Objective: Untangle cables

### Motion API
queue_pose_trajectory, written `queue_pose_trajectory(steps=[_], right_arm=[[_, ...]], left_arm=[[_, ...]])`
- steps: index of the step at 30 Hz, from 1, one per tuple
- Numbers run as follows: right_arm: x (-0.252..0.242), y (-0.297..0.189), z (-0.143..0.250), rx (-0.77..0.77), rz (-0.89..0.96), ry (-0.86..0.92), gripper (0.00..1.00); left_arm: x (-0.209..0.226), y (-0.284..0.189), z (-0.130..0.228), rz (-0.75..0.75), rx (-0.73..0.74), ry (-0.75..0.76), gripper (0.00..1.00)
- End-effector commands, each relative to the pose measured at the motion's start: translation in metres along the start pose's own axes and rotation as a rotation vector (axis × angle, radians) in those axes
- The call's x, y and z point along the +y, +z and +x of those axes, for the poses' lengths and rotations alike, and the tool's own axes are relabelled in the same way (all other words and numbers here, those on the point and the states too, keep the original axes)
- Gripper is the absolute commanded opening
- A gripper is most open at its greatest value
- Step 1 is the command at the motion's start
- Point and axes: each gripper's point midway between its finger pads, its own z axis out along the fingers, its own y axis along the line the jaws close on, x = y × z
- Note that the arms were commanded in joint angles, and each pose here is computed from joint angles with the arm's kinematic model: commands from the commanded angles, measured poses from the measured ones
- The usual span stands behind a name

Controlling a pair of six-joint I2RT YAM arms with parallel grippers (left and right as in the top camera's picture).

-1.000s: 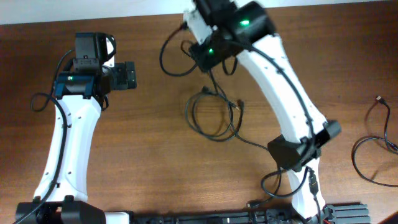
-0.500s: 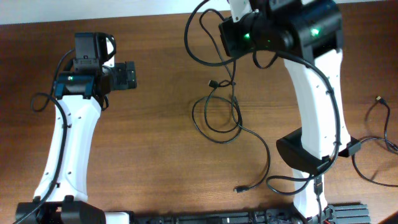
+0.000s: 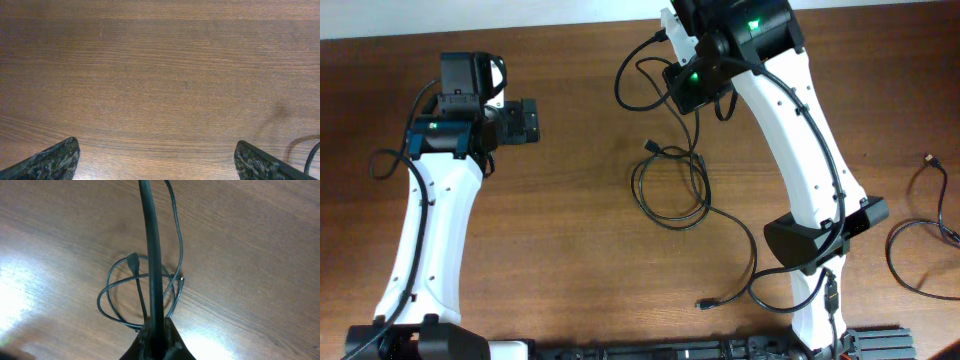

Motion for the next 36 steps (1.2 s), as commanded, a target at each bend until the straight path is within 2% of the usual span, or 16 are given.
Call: queue_pose_trajectory(steps=[1,9,15,18,23,32,36], right_arm=[[-0.018,0.001,0.004,0.016,0.074,0.024,0.04],[-0.031,0.045,0.042,0.226,0.085,0.008,0.04],[-0.042,0.033,0.026,0.144,0.085,0.074,0.04],[-0.035,0.002,-0.006,-0.023,0.039,0.076,0.04],[-0.023,-0.106,-0.062,-0.465,-0.021,0.056,0.04],[-0.020,-0.248,-0.093,-0.976,-0.043,0.073,0.04],[-0.017,-0.349,-0.120,-1.382,-0.073,0.071,0.04]], left_arm=[[0.003,-0.011,-0.007,-0.007,-0.033,-0.016,0.99],[0.003,-0.011,-0.007,-0.007,-0.033,-0.017,0.99],[0.003,-0.011,-0.007,-0.008,-0.033,-0.017,0.99],[0.003,-0.011,-0.007,-0.007,-0.033,-0.016,0.99],[0.003,-0.011,-0.007,-0.008,-0.033,-0.017,0.99],[0.003,-0.011,-0.007,-0.008,-0.033,-0.017,0.99],[0.003,-0.011,-0.007,-0.007,-0.033,-0.016,0.99]])
